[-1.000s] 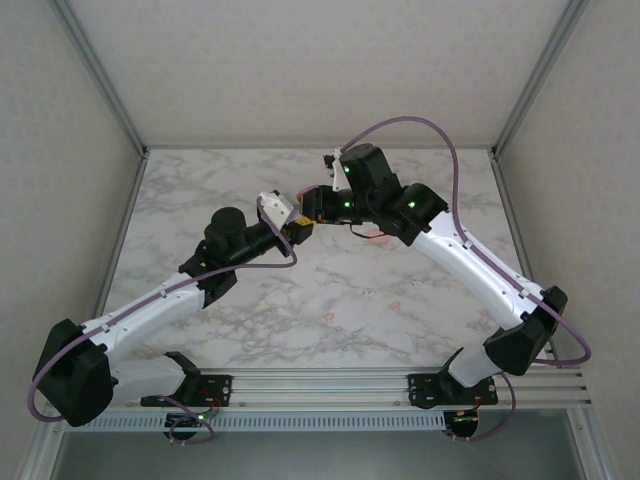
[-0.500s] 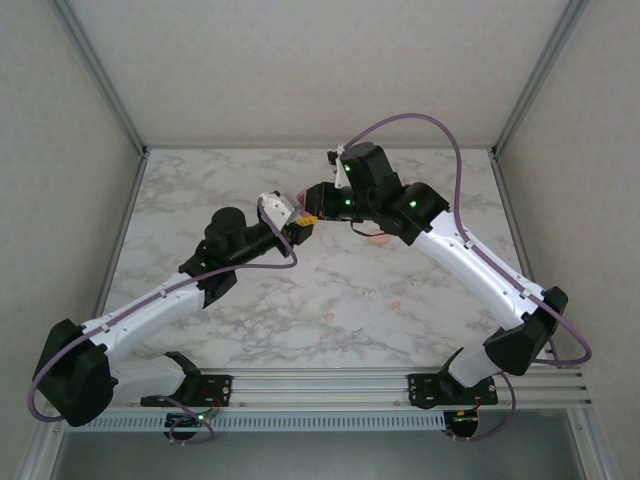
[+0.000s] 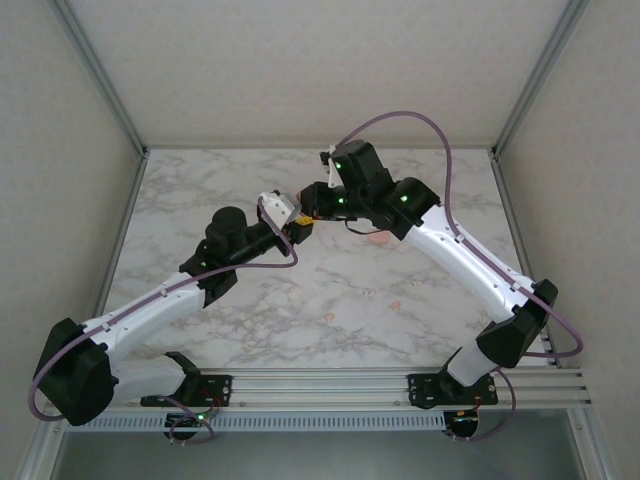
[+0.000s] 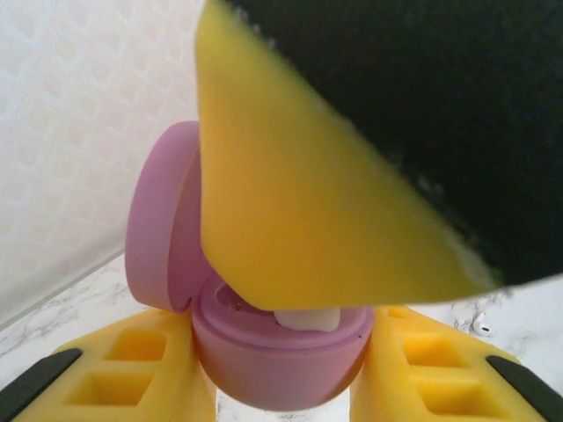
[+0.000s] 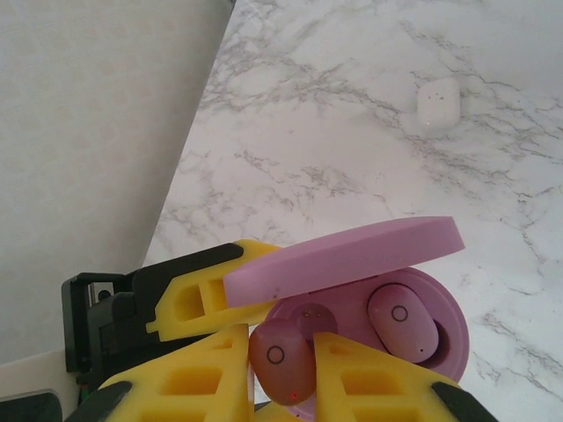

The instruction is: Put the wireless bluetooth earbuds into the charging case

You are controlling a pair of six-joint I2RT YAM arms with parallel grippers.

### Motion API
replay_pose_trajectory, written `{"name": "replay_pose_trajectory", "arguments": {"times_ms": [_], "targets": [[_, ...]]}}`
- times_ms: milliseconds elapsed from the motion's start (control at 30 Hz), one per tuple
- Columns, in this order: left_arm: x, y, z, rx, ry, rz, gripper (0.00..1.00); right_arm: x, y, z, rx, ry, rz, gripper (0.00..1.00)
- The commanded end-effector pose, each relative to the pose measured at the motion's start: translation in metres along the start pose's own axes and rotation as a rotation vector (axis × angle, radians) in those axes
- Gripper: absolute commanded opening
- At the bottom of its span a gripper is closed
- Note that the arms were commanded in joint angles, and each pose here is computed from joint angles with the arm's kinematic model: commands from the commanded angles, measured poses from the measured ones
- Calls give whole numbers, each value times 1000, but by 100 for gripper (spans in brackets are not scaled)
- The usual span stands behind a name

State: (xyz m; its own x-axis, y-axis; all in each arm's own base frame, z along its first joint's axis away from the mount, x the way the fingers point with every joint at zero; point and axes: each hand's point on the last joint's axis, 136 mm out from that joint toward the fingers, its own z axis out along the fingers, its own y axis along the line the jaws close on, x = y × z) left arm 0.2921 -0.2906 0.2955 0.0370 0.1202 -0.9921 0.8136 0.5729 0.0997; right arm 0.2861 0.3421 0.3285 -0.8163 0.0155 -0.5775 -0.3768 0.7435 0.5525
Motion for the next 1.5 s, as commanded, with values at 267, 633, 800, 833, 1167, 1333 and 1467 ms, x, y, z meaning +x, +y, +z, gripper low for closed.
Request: {"name": "replay_pose_trajectory", "arguments": {"times_ms": [267, 633, 800, 833, 1167, 1333, 1467], "targets": [[-36, 1, 0, -9, -102, 15, 30, 10, -6, 2, 90, 27, -37, 20], [-40, -5, 0, 29, -118, 6, 30, 4, -3, 5, 82, 3, -41, 19], [-42, -2, 1, 13, -131, -9, 30, 11, -2, 5, 80, 28, -51, 20], [-43, -2, 1, 13, -133, -12, 30, 13, -2, 4, 76, 38, -54, 21], [-47, -1, 0, 9, -143, -14, 30, 17, -6, -4, 103, 58, -62, 26], [-48, -2, 0, 17, -146, -15, 30, 11, -2, -7, 100, 41, -70, 28], [-48, -3, -1, 19, -146, -16, 29, 9, 0, -10, 95, 35, -74, 29]]}}
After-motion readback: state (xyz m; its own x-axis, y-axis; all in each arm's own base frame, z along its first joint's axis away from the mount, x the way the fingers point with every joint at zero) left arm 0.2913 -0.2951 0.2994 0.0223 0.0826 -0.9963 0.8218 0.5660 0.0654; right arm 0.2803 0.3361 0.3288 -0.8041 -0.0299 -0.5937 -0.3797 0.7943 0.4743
